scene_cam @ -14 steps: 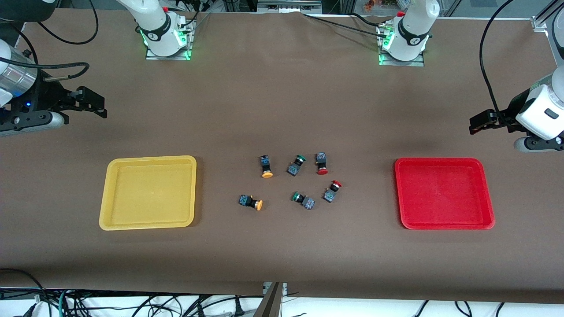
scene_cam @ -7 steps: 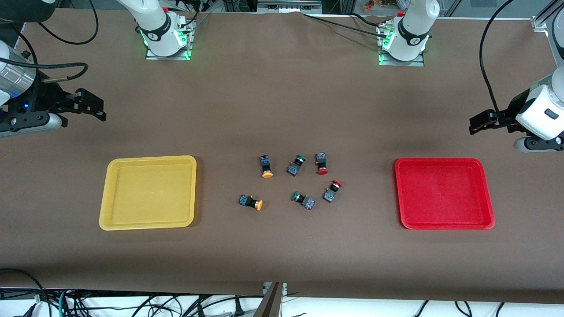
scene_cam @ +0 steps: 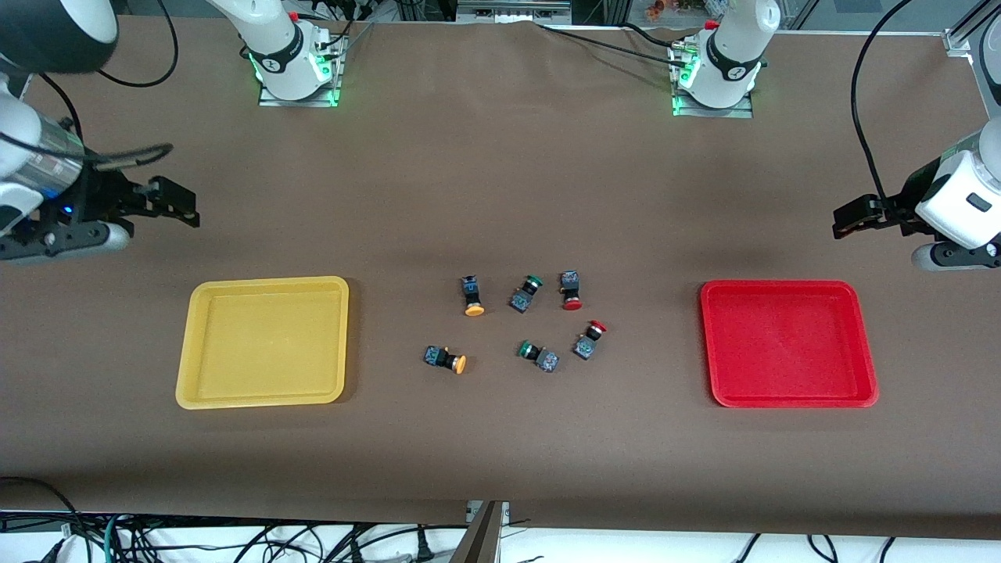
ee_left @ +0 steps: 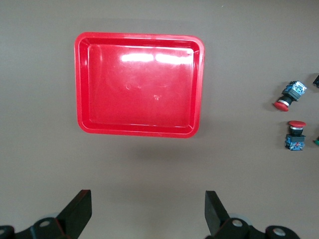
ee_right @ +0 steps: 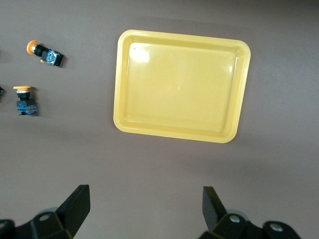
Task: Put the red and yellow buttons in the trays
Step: 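Move the right gripper toward the yellow-capped buttons, then grasp a yellow button with the right gripper while the left gripper reaches a red button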
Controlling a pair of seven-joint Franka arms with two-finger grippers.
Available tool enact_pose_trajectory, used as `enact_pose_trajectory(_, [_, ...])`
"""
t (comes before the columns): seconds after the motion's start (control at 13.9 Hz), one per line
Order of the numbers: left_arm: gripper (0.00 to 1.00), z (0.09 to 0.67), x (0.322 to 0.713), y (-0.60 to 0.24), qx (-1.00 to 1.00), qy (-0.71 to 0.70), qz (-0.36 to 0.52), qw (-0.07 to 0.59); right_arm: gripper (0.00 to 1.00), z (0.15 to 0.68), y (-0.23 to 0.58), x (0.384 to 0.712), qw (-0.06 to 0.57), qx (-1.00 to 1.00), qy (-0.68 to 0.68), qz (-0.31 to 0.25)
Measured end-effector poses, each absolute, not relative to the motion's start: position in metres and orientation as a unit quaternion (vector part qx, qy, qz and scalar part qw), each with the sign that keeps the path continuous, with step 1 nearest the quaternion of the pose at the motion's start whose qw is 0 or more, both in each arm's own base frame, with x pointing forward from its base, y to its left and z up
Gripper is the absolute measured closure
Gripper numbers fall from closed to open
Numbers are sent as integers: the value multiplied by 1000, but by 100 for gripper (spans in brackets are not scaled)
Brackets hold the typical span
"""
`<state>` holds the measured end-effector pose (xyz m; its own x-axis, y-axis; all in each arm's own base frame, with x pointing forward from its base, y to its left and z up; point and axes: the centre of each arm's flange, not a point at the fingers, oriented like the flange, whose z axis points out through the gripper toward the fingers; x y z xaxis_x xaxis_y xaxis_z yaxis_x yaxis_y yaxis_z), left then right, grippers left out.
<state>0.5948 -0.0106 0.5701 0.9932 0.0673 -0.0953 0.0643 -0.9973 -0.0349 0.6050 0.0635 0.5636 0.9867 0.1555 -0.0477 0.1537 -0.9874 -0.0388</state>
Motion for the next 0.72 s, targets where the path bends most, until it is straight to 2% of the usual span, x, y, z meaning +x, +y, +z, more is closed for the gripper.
enact_pose_trajectory(0.36, [0, 570, 595, -11, -998, -33, 48, 16, 0, 542, 89, 613, 15, -995, -98, 30])
enact_pose_trajectory(0.72, [0, 569, 595, -11, -998, -32, 49, 15, 0, 436, 165, 645, 4, -988, -152, 39])
